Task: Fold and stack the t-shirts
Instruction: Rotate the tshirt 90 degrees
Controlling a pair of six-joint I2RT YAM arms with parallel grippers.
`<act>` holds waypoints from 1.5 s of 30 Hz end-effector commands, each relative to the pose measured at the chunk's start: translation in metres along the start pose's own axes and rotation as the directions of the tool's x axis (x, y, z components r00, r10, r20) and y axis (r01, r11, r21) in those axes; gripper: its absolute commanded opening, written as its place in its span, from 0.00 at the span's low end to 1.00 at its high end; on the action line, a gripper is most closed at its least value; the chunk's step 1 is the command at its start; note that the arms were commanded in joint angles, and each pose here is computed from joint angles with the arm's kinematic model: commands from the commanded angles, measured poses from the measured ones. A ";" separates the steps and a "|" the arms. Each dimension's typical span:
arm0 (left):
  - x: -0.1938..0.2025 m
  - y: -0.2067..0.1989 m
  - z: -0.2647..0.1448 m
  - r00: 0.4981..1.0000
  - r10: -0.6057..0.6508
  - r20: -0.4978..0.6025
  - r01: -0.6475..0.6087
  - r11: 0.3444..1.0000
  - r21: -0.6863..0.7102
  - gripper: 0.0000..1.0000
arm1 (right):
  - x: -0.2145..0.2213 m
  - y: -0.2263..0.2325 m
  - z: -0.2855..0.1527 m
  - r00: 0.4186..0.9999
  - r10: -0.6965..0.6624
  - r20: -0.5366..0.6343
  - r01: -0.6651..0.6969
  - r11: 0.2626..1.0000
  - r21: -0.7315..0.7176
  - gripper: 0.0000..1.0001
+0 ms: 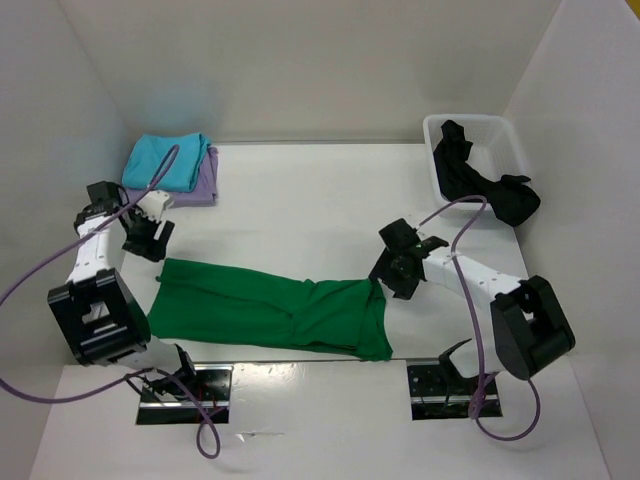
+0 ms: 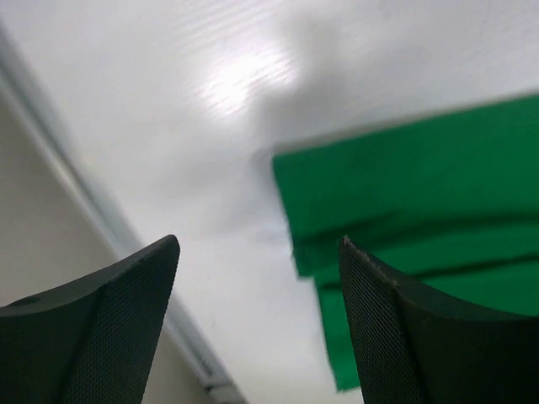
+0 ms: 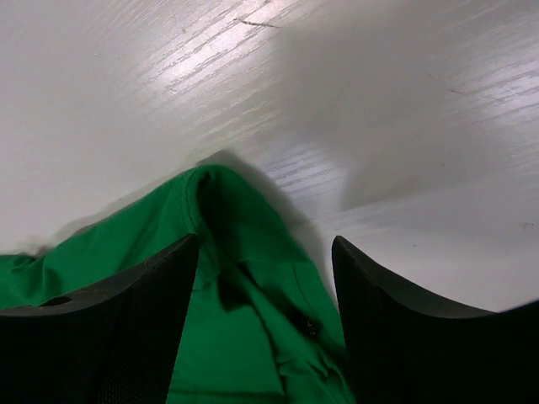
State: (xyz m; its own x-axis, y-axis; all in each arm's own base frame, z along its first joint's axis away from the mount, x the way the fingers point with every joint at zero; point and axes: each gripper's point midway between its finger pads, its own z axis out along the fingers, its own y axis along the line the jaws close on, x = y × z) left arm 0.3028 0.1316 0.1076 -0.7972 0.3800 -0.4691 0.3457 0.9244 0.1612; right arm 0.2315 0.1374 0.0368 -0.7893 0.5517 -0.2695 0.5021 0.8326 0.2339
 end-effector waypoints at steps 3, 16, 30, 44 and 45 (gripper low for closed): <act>-0.020 -0.025 0.048 1.000 -0.021 -0.018 0.022 0.997 0.079 0.85 | -0.008 0.018 0.006 0.999 -0.041 0.008 0.042 0.998 -0.052 0.70; 0.035 -0.011 0.047 0.990 -0.052 -0.129 0.053 0.999 0.004 0.87 | -0.029 0.044 0.060 0.982 -0.176 -0.065 0.178 0.984 0.020 0.00; 0.018 -0.021 0.042 0.982 -0.149 -0.118 0.164 0.978 0.131 1.00 | -0.302 0.271 -0.004 0.789 -0.276 0.549 0.358 0.933 -0.044 1.00; 0.014 -0.091 0.064 0.985 0.008 -0.174 0.043 0.957 0.287 1.00 | -0.254 0.224 0.005 0.878 -0.329 0.348 0.321 0.943 0.083 0.46; 0.018 -0.096 0.065 0.982 0.021 -0.188 0.036 0.956 0.293 1.00 | -0.249 0.226 0.008 0.888 -0.322 0.328 0.319 0.945 0.065 0.39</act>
State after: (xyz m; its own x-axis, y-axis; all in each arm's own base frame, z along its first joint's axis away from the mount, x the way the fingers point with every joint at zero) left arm 0.3007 0.0555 0.0399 -0.8540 0.3961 -0.3375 0.4452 0.8918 -0.0801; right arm 0.5663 0.1896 0.1856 -0.6562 0.2458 -0.7134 0.2215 0.9666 0.1293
